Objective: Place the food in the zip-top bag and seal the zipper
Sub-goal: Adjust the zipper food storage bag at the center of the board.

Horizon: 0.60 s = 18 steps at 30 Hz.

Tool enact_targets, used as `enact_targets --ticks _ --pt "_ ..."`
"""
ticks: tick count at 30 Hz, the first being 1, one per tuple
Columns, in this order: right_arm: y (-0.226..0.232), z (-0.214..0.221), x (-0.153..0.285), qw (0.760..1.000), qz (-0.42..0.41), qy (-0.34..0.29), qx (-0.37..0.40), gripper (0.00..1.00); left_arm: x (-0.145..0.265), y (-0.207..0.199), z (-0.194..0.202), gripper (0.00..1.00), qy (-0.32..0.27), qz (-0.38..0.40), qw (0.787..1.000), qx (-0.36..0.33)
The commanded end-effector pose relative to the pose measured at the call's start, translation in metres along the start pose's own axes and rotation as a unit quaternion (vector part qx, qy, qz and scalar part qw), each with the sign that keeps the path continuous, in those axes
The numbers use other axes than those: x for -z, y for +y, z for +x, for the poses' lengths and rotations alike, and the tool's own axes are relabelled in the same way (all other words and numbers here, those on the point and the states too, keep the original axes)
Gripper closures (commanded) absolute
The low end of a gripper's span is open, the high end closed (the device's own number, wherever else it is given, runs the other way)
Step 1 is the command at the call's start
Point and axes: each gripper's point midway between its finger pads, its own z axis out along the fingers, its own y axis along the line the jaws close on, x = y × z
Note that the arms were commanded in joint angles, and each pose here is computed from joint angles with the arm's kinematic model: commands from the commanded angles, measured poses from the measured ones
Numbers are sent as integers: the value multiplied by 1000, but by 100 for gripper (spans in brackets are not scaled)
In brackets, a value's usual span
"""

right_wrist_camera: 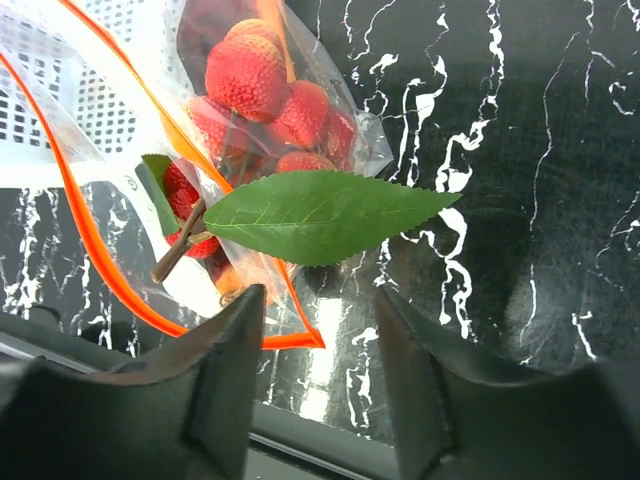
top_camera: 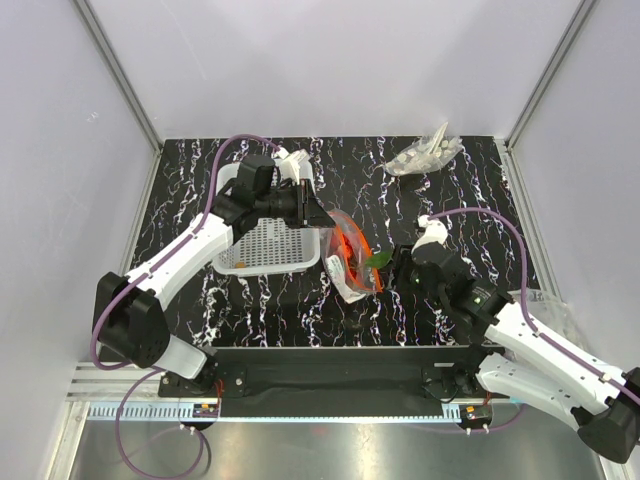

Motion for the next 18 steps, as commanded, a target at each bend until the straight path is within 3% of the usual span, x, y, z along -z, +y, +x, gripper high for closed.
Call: enact_targets --ticks 1,5,15,18 --pt "8 -10 5 1000 -14 -17 -15 50 10 -19 -15 100 -29 30 999 -31" --pt "28 -2 1 997 -74 -4 -1 53 10 -19 -14 100 -27 32 999 -30" --pt "34 14 -25 996 -80 23 27 57 14 -21 -16 100 -30 31 999 -31" --pt "35 19 -32 996 -82 31 27 62 15 -22 -17 100 -31 32 998 -32"
